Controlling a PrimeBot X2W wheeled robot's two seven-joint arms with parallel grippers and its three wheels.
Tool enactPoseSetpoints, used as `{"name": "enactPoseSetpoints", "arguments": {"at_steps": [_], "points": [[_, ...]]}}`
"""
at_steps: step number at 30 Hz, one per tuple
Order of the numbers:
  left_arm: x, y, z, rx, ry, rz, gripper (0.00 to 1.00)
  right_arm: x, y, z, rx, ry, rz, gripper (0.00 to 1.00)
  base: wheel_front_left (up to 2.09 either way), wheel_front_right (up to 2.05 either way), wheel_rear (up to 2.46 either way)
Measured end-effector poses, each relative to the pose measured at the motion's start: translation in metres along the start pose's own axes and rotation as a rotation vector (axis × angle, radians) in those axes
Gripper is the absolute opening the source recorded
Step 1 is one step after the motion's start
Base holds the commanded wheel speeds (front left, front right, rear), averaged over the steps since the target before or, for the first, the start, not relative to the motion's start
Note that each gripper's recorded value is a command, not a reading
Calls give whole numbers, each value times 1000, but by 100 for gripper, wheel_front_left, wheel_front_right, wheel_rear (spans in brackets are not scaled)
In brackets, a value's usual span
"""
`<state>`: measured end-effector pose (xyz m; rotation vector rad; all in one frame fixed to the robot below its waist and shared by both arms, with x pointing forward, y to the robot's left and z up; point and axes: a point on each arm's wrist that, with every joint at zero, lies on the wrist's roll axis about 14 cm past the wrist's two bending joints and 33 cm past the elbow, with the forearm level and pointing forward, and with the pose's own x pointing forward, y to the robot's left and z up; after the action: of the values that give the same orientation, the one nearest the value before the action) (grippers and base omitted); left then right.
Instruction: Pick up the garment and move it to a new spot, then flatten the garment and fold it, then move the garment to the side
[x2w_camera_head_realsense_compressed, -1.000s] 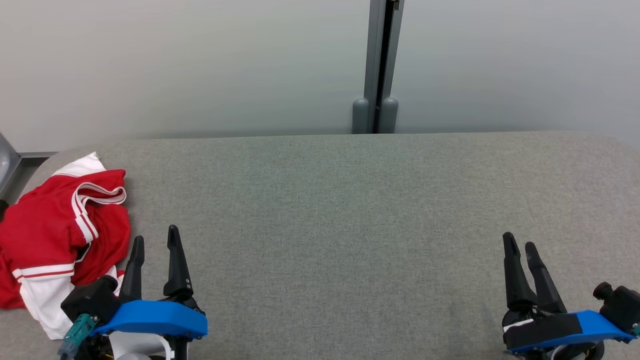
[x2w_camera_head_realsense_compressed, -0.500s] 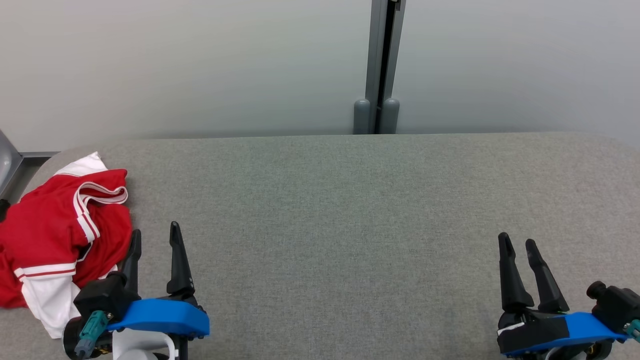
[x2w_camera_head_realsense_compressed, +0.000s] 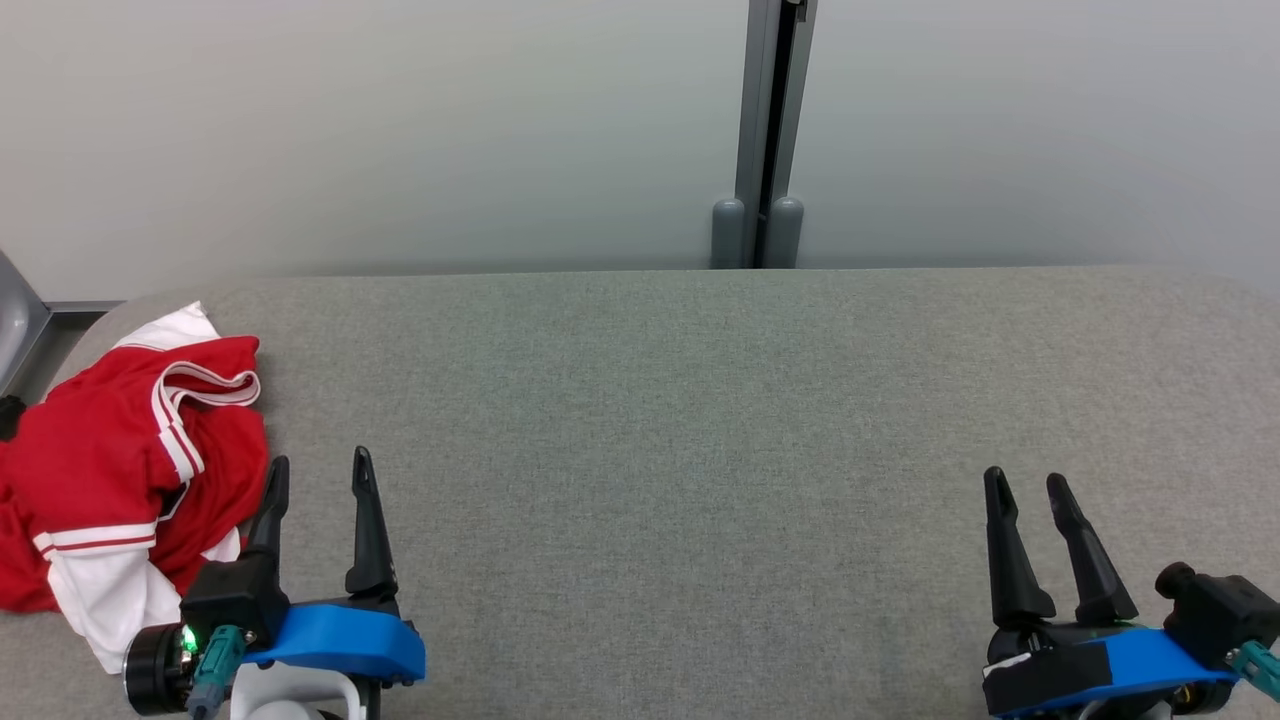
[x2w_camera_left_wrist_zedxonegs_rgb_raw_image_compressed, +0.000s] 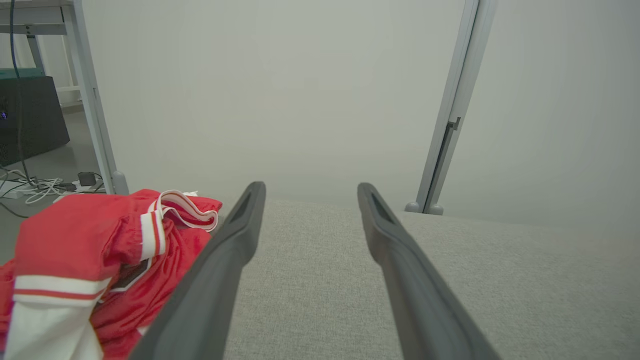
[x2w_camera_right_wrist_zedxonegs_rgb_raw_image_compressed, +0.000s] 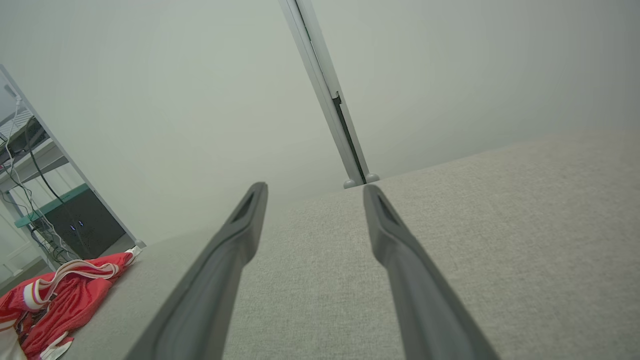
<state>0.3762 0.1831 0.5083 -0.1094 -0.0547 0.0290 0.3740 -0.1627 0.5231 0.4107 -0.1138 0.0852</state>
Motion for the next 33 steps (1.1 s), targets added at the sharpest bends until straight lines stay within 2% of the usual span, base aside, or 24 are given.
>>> {"name": "enactPoseSetpoints", "arguments": {"at_steps": [22, 33], "points": [[-1, -4, 0, 133, -24, -23, 100, -1, 8, -2, -144, -7, 46, 100, 0, 0, 0], [-2, -3, -4, 81, -9, -20, 100, -2, 7, -6, -145, 7, 43, 100, 0, 0, 0]]}}
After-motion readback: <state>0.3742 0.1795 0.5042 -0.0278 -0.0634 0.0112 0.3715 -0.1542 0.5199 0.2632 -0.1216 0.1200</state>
